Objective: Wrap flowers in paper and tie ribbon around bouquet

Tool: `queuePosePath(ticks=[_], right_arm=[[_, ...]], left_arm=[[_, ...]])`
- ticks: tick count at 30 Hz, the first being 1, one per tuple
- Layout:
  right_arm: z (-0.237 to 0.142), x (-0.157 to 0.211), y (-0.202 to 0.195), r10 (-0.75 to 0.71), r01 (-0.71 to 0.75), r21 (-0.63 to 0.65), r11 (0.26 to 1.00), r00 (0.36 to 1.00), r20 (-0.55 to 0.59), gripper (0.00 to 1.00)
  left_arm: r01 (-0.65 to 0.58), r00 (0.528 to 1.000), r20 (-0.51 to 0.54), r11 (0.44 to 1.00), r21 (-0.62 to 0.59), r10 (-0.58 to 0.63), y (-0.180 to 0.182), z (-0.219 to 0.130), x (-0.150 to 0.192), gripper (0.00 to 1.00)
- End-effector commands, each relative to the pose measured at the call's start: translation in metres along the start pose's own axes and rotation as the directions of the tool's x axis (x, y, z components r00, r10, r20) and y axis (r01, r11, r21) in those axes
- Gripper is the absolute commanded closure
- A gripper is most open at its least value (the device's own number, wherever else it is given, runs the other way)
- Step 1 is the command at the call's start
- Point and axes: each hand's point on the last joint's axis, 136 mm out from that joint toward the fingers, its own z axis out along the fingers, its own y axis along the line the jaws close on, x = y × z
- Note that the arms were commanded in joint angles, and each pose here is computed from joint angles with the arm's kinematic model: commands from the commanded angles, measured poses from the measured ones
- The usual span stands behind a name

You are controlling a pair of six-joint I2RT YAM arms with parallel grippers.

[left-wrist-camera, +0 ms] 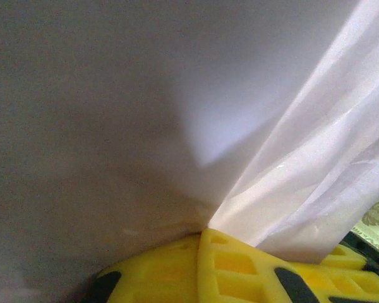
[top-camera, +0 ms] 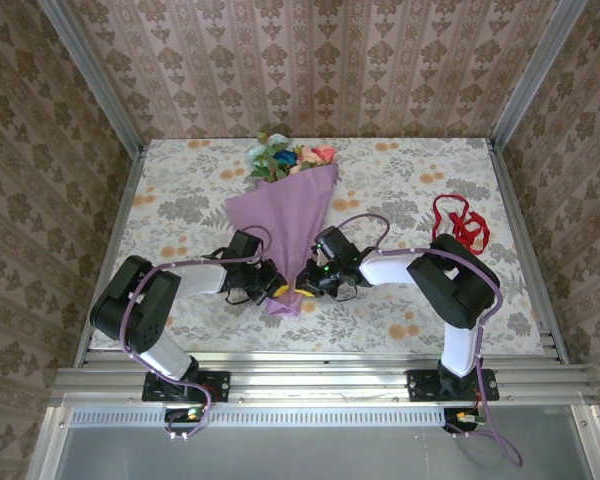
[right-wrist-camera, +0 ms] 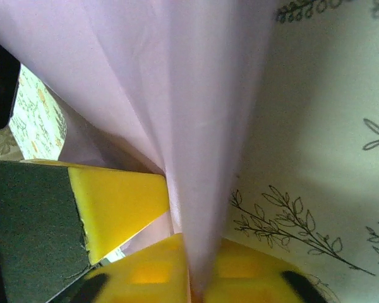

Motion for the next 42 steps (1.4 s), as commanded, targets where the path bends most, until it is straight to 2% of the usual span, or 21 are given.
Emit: queuePosePath(ticks=[1,7,8,12,14,15,16,18,20,23,26,31,34,36,40,42], right_arm=[[-0.005,0.009,-0.004,0.012,-0.012,0.03,0.999,1.0,-0.007,0.65],[0.008,0.034,-0.001,0.006,-0.002,0.055,0.998,0.996,-0.084,0.66],[0.01,0.036,-0.002,0.007,-0.002,0.059,0.998,0.996,-0.09,0.69],[0.014,0.038,-0.012,0.024,-0.015,0.098,0.995,0.995,-0.093,0.96],[0.011,0.038,-0.014,0.024,-0.015,0.11,0.994,0.996,-0.083,1.0],[0.01,0.038,-0.014,0.023,-0.014,0.11,0.994,0.996,-0.082,0.99],[0.01,0.039,-0.013,0.025,-0.016,0.107,0.994,0.996,-0.085,0.94],[0.008,0.043,-0.012,0.038,-0.028,0.102,0.994,0.995,-0.096,0.73],[0.007,0.047,-0.009,0.047,-0.038,0.084,0.996,0.993,-0.107,0.67],[0.008,0.054,-0.003,0.055,-0.047,0.063,0.997,0.99,-0.131,0.64],[0.013,0.06,-0.003,0.057,-0.046,0.073,0.996,0.986,-0.156,0.66],[0.016,0.063,-0.02,0.09,-0.07,0.133,0.989,0.984,-0.151,0.96],[0.011,0.063,-0.023,0.091,-0.071,0.151,0.986,0.987,-0.135,1.0],[0.006,0.064,-0.024,0.089,-0.067,0.163,0.984,0.987,-0.132,0.97],[0.002,0.071,-0.019,0.094,-0.071,0.145,0.987,0.983,-0.157,0.69],[0.005,0.075,-0.012,0.095,-0.072,0.126,0.989,0.979,-0.183,0.67]], left_arm=[[0.127,0.992,0.049,0.953,-0.276,-0.118,0.084,0.011,0.003,1.0],[0.122,0.993,0.044,0.956,-0.267,-0.114,0.08,0.011,0.003,1.0],[0.121,0.993,0.043,0.957,-0.264,-0.114,0.079,0.011,0.002,1.0],[0.118,0.993,0.04,0.959,-0.257,-0.111,0.076,0.013,0.002,1.0],[0.114,0.993,0.042,0.961,-0.253,-0.107,0.074,0.012,0.001,1.0],[0.115,0.993,0.042,0.961,-0.253,-0.107,0.074,0.012,0.001,1.0],[0.115,0.993,0.042,0.96,-0.254,-0.108,0.074,0.012,0.001,1.0],[0.116,0.993,0.04,0.96,-0.255,-0.109,0.075,0.013,0.002,1.0],[0.119,0.993,0.04,0.959,-0.256,-0.112,0.076,0.014,0.003,1.0],[0.124,0.992,0.04,0.959,-0.256,-0.118,0.078,0.014,0.003,1.0],[0.127,0.992,0.039,0.958,-0.257,-0.121,0.079,0.014,0.004,1.0],[0.126,0.992,0.035,0.959,-0.256,-0.121,0.079,0.016,0.003,1.0],[0.124,0.992,0.032,0.958,-0.258,-0.12,0.079,0.017,0.003,1.0],[0.125,0.992,0.031,0.958,-0.259,-0.121,0.08,0.018,0.003,1.0],[0.123,0.992,0.028,0.958,-0.257,-0.12,0.079,0.018,0.004,1.0],[0.122,0.993,0.027,0.96,-0.252,-0.119,0.077,0.018,0.003,1.0]])
